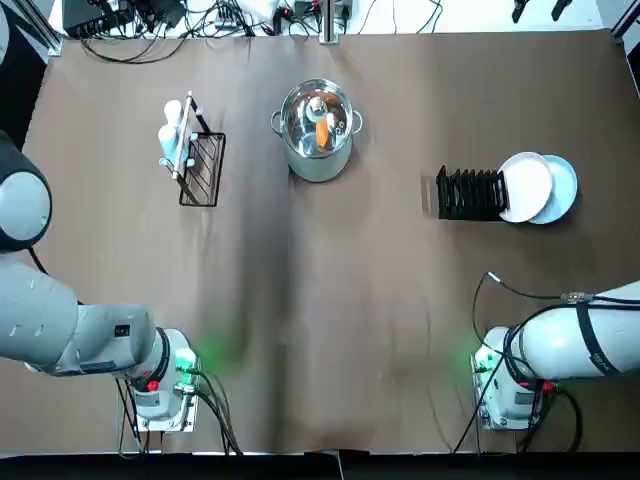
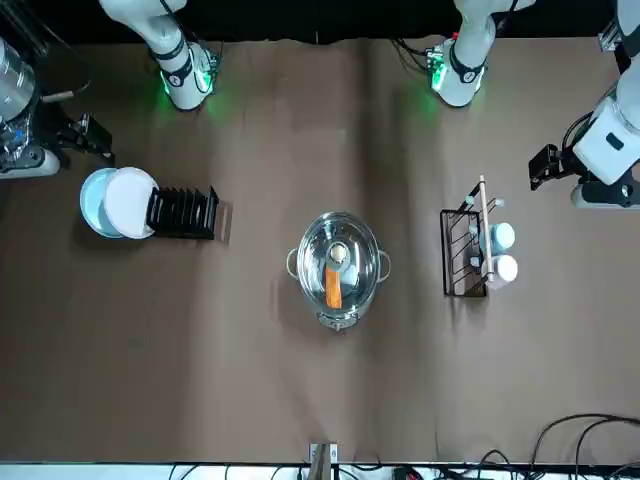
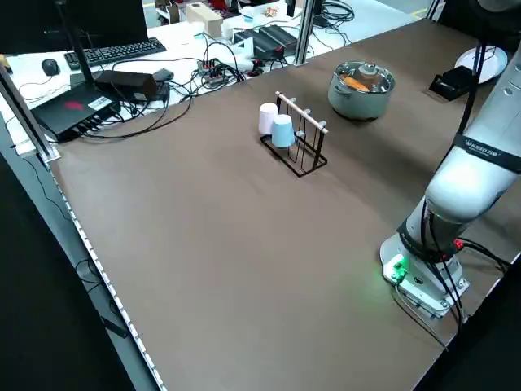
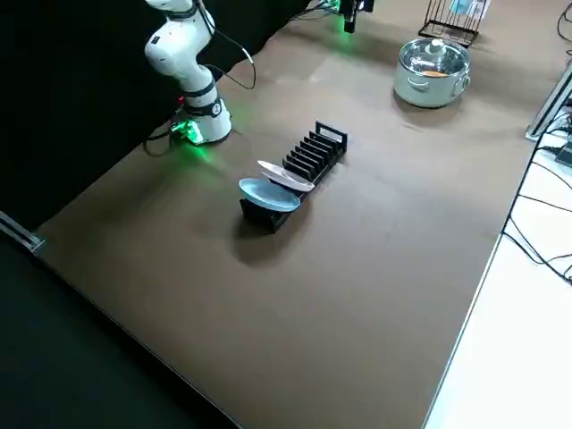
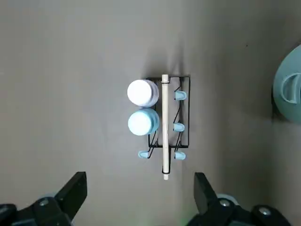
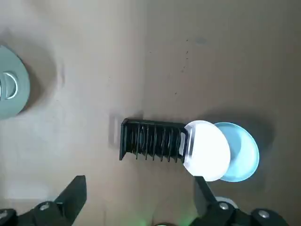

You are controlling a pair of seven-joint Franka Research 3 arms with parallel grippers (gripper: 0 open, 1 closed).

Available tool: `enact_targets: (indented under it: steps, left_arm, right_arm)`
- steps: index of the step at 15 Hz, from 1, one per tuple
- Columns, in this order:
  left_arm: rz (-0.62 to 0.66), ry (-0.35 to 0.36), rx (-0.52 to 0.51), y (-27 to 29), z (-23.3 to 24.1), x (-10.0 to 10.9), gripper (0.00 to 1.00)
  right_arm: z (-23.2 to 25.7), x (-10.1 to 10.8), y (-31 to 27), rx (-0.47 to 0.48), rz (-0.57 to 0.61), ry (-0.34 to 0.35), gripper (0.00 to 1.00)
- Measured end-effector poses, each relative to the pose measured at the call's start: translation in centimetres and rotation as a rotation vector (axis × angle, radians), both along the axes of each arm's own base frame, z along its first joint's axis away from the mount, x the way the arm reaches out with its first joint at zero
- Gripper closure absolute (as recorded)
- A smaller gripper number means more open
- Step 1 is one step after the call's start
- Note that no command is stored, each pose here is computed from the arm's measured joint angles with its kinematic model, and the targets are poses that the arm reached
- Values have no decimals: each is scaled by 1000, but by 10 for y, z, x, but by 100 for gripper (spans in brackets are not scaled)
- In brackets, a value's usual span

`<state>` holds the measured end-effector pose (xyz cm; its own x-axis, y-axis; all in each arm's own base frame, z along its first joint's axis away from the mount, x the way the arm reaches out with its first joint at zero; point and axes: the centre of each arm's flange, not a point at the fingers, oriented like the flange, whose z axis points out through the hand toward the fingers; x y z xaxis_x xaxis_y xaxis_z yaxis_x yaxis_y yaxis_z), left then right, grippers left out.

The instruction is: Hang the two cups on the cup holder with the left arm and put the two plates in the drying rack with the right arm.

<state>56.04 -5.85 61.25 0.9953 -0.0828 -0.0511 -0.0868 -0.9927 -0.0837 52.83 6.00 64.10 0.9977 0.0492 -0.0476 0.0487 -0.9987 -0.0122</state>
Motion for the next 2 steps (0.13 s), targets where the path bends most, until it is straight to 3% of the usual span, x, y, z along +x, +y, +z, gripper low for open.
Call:
enact_targets:
  steps: [2]
  left_arm:
    - [1,0,0,1,0,0,0]
  right_arm:
    - [1,-1,0,0,0,-2,0]
